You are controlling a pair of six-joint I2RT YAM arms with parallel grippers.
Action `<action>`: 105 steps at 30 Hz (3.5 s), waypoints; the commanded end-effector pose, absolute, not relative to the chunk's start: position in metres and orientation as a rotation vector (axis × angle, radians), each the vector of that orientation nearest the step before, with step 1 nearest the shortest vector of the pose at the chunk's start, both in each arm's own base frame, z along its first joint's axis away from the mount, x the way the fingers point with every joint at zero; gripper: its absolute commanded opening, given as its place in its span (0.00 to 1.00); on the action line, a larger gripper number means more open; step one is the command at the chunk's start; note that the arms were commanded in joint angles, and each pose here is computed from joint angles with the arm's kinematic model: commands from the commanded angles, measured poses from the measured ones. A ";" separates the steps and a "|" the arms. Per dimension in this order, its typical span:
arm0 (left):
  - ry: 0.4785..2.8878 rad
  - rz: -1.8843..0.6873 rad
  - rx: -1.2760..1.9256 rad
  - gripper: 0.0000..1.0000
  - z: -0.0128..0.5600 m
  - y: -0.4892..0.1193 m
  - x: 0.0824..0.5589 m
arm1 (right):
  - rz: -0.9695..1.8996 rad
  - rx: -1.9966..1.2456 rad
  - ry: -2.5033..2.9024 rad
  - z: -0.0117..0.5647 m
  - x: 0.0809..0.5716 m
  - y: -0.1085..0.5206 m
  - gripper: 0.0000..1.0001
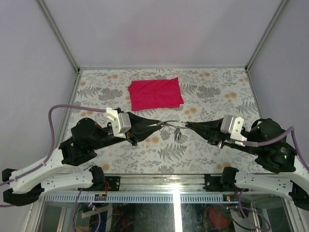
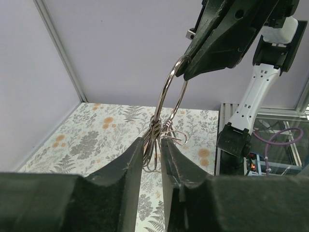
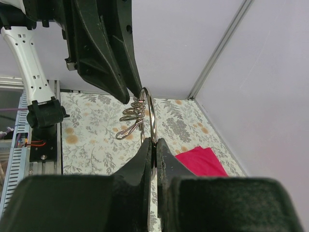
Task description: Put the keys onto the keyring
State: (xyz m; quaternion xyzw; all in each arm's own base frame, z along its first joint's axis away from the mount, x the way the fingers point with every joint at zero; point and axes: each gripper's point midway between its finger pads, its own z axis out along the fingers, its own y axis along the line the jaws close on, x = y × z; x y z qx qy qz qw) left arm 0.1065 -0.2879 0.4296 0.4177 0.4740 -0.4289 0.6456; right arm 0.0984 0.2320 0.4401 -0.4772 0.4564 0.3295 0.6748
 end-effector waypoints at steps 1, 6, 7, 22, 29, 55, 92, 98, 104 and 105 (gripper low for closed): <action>1.050 -0.961 0.921 0.26 0.446 -0.283 0.109 | 0.754 -1.009 0.971 0.462 0.097 0.227 0.00; 1.054 -0.956 0.924 0.32 0.445 -0.284 0.110 | 0.760 -1.007 0.970 0.463 0.096 0.226 0.00; 1.055 -0.956 0.926 0.32 0.445 -0.285 0.110 | 0.761 -1.006 0.969 0.463 0.096 0.226 0.00; 1.064 -0.948 0.955 0.12 0.442 -0.288 0.110 | 0.765 -1.005 0.965 0.463 0.094 0.223 0.00; 1.080 -0.932 0.974 0.06 0.439 -0.288 0.111 | 0.761 -1.000 0.965 0.463 0.095 0.222 0.00; 1.077 -0.893 1.044 0.00 0.447 -0.288 0.109 | 0.752 -1.051 1.000 0.449 0.097 0.232 0.01; 1.112 -0.869 1.094 0.00 0.441 -0.291 0.111 | 0.701 -1.011 1.063 0.443 0.109 0.226 0.00; 1.119 -0.868 1.098 0.00 0.438 -0.291 0.111 | 0.695 -0.972 1.072 0.454 0.111 0.218 0.00; 1.109 -0.869 1.090 0.00 0.442 -0.290 0.111 | 0.675 -1.017 1.110 0.438 0.113 0.222 0.00; 1.106 -0.870 1.090 0.00 0.443 -0.290 0.110 | 0.674 -1.021 1.114 0.437 0.113 0.223 0.00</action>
